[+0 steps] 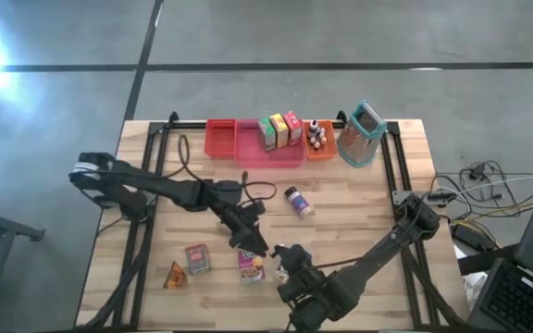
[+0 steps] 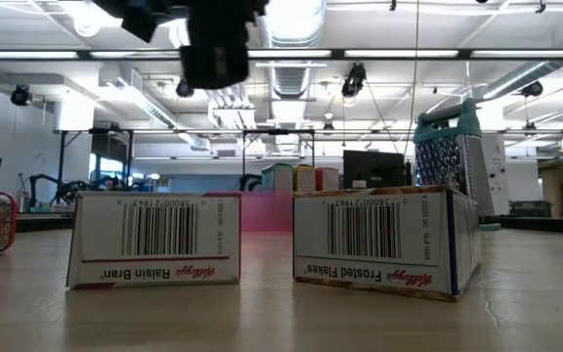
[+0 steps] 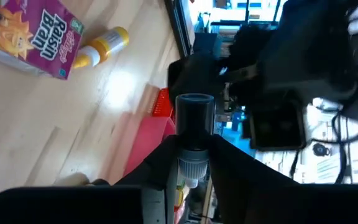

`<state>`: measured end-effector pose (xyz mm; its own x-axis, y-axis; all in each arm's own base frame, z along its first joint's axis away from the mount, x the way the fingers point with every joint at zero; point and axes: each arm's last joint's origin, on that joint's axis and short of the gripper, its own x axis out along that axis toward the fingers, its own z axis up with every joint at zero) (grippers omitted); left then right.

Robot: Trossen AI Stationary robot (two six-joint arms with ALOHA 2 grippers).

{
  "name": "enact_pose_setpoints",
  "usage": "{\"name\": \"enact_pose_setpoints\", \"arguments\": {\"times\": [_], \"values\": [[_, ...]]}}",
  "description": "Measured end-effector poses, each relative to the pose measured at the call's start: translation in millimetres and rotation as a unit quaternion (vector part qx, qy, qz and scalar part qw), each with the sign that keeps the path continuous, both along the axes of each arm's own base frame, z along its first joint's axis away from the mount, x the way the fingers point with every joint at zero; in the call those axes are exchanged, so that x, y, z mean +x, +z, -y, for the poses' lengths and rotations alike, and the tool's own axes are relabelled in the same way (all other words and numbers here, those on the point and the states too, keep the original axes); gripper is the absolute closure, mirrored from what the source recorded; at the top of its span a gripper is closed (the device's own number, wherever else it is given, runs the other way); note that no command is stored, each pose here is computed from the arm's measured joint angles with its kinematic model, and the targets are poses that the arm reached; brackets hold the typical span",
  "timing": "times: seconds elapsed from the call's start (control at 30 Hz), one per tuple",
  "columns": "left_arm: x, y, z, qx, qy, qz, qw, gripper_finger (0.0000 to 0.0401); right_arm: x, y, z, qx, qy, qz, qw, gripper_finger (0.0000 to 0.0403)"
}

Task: Pick & Place Kitchen Items
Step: Put the brown food coloring bottle into the orange bin

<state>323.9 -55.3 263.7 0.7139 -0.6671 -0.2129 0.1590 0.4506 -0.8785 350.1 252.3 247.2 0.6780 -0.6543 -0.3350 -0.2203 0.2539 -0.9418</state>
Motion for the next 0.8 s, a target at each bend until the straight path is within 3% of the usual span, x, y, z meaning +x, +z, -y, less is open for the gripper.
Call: {"name": "enact_pose_setpoints", "arguments": {"times": [0.27,0.53,0.8], "values": [[24,5,4,-0.007,-0.028,0.005,1.0,0.0158,0,1,-3,-0.018,0.006,0.0,1.0,0.0323],[27,7,4,-0.019,-0.039,-0.006,0.999,0.016,-1,2,-4,-0.037,0.01,-0.004,0.999,0.0331],[27,5,4,-0.015,-0.034,-0.01,0.999,0.0203,0,2,-4,-0.036,0.01,0.002,0.999,0.0323]]}}
